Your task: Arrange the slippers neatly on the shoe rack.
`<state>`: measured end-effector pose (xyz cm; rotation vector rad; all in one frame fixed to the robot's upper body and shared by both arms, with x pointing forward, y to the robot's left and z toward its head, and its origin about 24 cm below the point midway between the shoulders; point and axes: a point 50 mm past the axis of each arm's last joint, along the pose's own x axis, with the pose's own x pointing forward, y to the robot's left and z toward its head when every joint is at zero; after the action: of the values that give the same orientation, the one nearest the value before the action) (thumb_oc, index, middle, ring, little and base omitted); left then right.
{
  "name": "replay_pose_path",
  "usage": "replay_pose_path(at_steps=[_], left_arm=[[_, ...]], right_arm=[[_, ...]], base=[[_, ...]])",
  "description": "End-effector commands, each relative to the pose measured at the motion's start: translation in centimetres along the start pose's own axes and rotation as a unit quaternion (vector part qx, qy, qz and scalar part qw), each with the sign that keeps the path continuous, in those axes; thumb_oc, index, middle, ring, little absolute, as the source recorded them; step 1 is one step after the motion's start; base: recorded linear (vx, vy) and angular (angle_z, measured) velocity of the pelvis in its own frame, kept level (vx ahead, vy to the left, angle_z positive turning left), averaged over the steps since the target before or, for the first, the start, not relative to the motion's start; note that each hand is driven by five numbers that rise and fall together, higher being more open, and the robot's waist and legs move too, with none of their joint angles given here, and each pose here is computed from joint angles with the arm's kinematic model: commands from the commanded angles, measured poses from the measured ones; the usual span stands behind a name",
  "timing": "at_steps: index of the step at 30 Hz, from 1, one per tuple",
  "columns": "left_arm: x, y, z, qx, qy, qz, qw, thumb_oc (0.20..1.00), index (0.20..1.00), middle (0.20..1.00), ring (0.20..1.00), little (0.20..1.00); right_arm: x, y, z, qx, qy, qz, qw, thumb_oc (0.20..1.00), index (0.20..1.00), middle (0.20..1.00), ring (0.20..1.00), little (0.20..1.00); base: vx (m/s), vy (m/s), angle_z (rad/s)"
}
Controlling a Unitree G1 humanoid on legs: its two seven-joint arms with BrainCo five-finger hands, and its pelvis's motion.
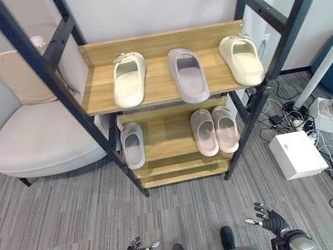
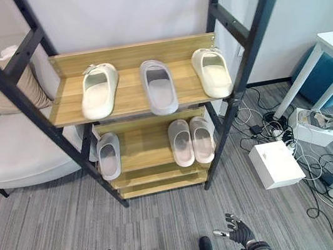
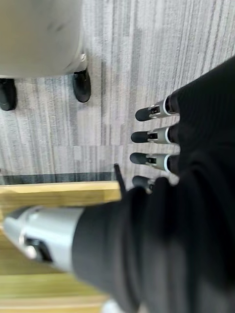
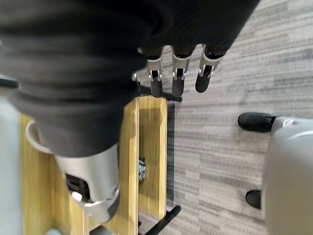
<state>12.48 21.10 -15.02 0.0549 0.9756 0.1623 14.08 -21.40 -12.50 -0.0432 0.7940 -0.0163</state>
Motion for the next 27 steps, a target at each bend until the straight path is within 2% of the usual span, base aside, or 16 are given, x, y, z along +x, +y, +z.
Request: replay_pose_path(at_steps=[1,6,13,15,19,21,22,25,27], left_arm=[[0.6,-0.7,3.0,0.01,-0.052,-0.018,0.998,1.0,1.0,1.0,1.0,1.0],[0.7,-1.1,3.5,-0.011,-0.059,-0.021,0.998,1.0,1.0,1.0,1.0,1.0],[0.7,-1.0,3.2,0.004,-0.054,-0.016,0.998,1.0,1.0,1.0,1.0,1.0],[0.7,-1.2,3.3,0.007,-0.055,-0.02,0.998,1.0,1.0,1.0,1.0,1.0],[0.6,-1.5,3.2,0.021,-0.056,-0.03,0.998,1.0,1.0,1.0,1.0,1.0],[0.6,-1.3,3.1,0.024,-0.056,-0.028,0.998,1.0,1.0,1.0,1.0,1.0],[0.5,-0.9,2.8,0.023,-0.051,-0.023,0.998,1.0,1.0,1.0,1.0,1.0],[0.4,0.0,1.6,0.02,-0.028,-0.006,0.999,1.0,1.0,1.0,1.0,1.0],[0.3,0.3,1.3,0.018,-0.022,0.0,1.0,1.0,1.0,1.0,1.0,1.0]], right_arm=[[0.1,-1.7,2.2,-0.006,-0.047,-0.012,0.999,1.0,1.0,1.0,1.0,1.0],[-0.2,-3.2,2.1,0.0,-0.044,-0.034,0.998,1.0,1.0,1.0,1.0,1.0],[-0.2,-3.5,2.7,-0.014,-0.055,-0.038,0.998,1.0,1.0,1.0,1.0,1.0],[-0.2,-3.4,2.6,-0.026,-0.052,-0.035,0.998,1.0,1.0,1.0,1.0,1.0],[-0.2,-2.9,3.2,-0.111,-0.057,-0.025,0.992,1.0,1.0,1.0,1.0,1.0],[0.1,-2.3,4.3,-0.145,-0.076,-0.014,0.986,1.0,1.0,1.0,1.0,1.0],[0.2,-1.7,6.8,-0.183,-0.121,-0.003,0.976,1.0,1.0,1.0,1.0,1.0],[0.0,-1.1,10.2,-0.191,-0.189,0.008,0.963,1.0,1.0,1.0,1.0,1.0],[0.0,-1.0,10.3,-0.184,-0.191,0.009,0.964,1.0,1.0,1.0,1.0,1.0]], base=[[0.13,-0.221,0.03],[0.11,-0.157,0.21],[0.11,0.019,0.27],[0.13,0.1,-0.07],[0.1,0.118,0.09],[0.07,0.128,0.15],[0.05,0.129,0.08],[0.03,0.104,-0.09],[0.02,0.05,-0.1]])
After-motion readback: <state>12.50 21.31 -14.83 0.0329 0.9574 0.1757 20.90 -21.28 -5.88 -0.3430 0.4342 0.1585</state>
